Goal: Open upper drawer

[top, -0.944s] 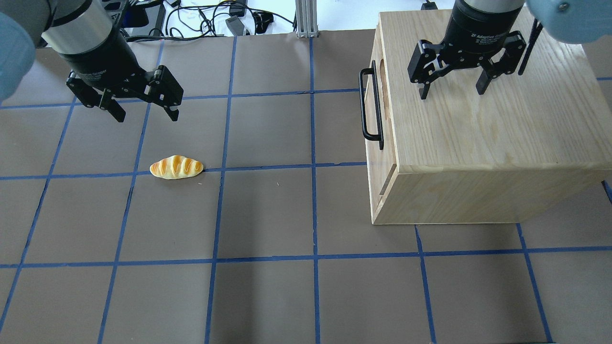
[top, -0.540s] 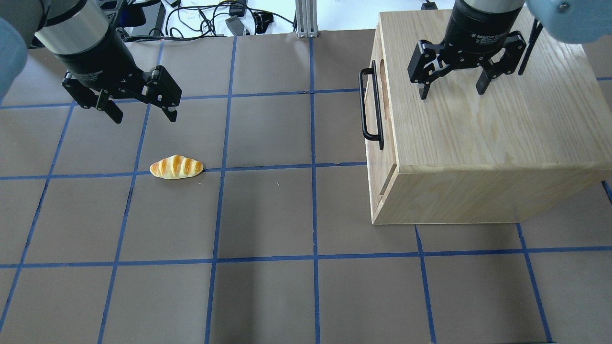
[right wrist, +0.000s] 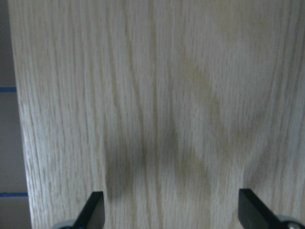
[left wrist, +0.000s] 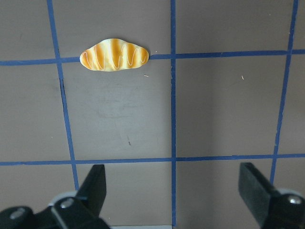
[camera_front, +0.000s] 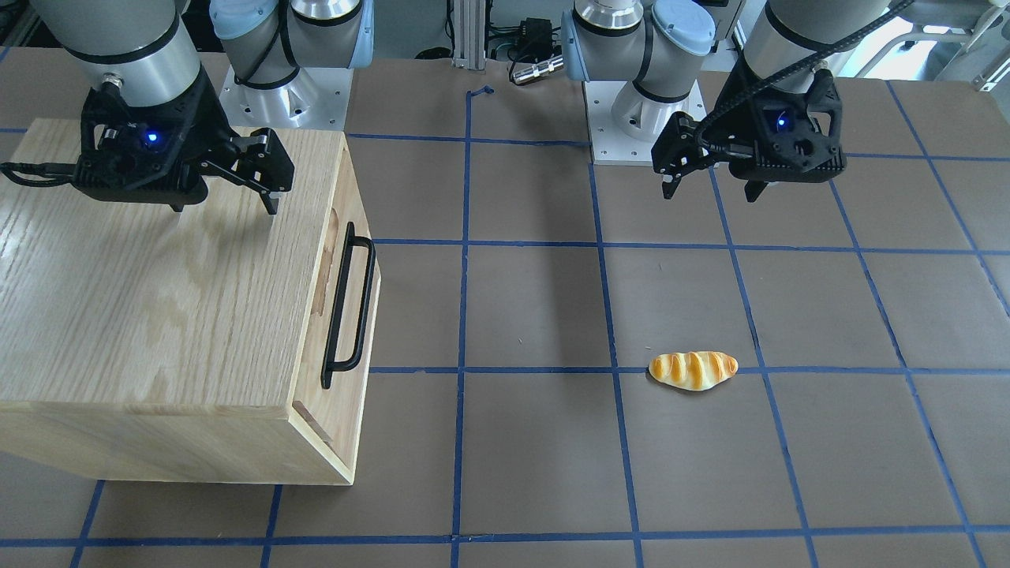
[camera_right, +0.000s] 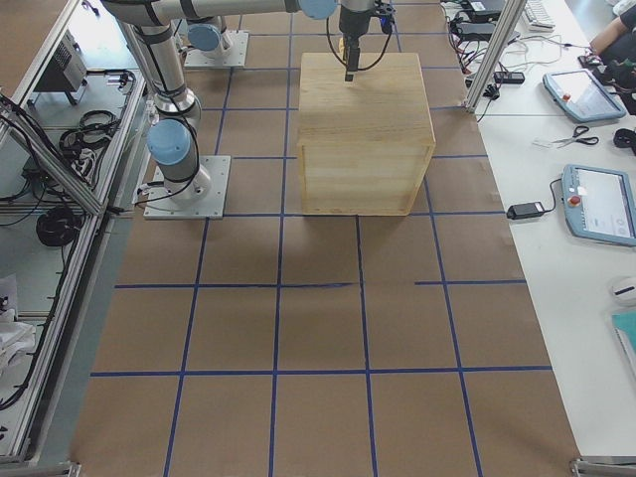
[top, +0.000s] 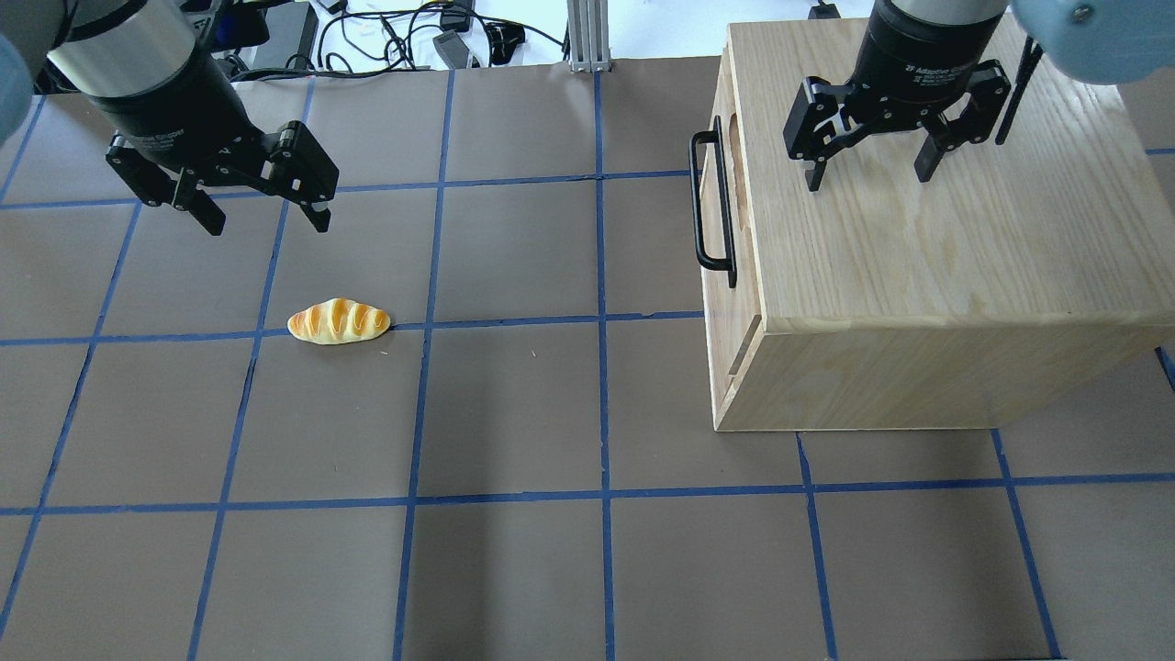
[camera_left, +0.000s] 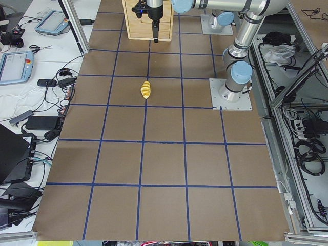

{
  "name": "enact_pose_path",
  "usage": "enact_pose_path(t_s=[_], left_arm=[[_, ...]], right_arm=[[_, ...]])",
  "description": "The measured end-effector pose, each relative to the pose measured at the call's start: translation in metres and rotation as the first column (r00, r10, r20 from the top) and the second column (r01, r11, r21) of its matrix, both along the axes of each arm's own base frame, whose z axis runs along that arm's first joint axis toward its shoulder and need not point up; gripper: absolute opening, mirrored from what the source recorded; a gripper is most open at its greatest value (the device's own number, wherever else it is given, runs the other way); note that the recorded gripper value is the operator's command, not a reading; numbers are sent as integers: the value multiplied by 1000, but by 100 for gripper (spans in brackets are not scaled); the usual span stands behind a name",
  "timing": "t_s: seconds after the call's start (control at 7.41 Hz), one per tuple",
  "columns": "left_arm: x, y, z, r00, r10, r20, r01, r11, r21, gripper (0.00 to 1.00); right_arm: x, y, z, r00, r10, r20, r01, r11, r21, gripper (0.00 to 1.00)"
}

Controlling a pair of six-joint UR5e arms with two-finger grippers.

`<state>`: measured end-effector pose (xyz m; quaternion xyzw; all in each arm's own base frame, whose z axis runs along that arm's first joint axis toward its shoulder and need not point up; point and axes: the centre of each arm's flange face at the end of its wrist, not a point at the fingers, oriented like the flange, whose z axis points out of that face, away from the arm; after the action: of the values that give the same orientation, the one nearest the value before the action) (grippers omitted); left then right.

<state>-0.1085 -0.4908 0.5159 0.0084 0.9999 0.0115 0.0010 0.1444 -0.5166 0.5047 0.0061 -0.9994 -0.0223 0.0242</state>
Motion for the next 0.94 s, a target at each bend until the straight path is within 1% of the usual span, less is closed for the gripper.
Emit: enact_pose_path(t_s=[0.67,0.94], left_arm=[[4,-2,-6,1000,10,-7,-10,1000,12,100],[-5,-6,-11,1000,19,-8,-19,1000,11,100]], right_arm=[[0,0,0,1000,2,0,-2,1000,1,100],[0,0,0,1000,2,0,-2,1000,1,100]])
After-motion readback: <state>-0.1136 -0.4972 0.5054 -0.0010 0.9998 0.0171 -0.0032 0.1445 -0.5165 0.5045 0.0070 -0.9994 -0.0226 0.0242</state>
